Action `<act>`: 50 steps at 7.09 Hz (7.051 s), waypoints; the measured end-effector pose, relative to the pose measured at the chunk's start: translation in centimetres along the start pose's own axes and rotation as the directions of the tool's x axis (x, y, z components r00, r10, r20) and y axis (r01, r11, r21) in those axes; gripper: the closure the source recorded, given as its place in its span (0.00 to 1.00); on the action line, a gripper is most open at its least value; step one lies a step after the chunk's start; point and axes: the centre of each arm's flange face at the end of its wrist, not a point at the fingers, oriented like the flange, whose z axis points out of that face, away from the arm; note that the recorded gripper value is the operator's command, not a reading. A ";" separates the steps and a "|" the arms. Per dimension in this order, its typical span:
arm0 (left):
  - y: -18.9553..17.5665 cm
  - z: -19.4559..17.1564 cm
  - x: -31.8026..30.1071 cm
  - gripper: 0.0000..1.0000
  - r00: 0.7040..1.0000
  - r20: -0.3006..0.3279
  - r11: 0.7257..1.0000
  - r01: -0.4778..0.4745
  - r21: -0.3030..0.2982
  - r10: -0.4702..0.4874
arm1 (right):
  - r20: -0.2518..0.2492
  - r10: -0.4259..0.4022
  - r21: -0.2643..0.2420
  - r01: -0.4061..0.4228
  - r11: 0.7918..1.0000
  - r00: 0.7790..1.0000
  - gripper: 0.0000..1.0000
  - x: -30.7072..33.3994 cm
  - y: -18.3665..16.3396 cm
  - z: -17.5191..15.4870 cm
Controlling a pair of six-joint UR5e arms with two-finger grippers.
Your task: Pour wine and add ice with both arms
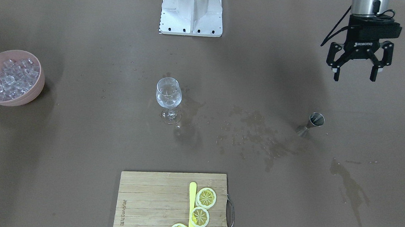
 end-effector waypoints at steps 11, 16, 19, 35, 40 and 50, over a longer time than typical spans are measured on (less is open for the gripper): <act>-8.4 2.9 -14.9 0.02 0.996 -0.092 0.975 -0.037 -0.219 0.017 | -0.148 -0.224 -0.120 0.207 0.971 0.963 0.13 0.1 6.2 13.2; -8.3 3.5 -15.3 0.02 0.996 -0.085 0.972 -0.030 -0.231 0.011 | -0.136 -0.270 -0.152 0.249 0.957 0.953 0.47 0.1 5.5 14.8; -8.2 3.9 -15.5 0.02 0.997 -0.082 0.971 -0.026 -0.238 0.007 | -0.128 -0.287 -0.158 0.266 0.951 0.949 0.98 -0.1 5.4 15.2; -7.3 6.0 -24.7 0.02 0.992 -0.067 0.898 -0.128 -0.420 0.110 | 0.264 0.174 0.150 -0.219 0.964 0.949 1.00 -40.5 -3.4 4.1; -7.1 6.5 -25.1 0.02 0.993 -0.065 0.895 -0.121 -0.430 0.103 | 0.252 0.162 0.165 -0.208 0.964 0.954 1.00 -43.0 -3.0 5.9; -7.1 6.7 -25.5 0.02 0.991 -0.064 0.893 -0.133 -0.431 0.116 | 0.213 0.135 0.176 -0.174 0.969 0.968 0.00 -40.3 -5.4 5.1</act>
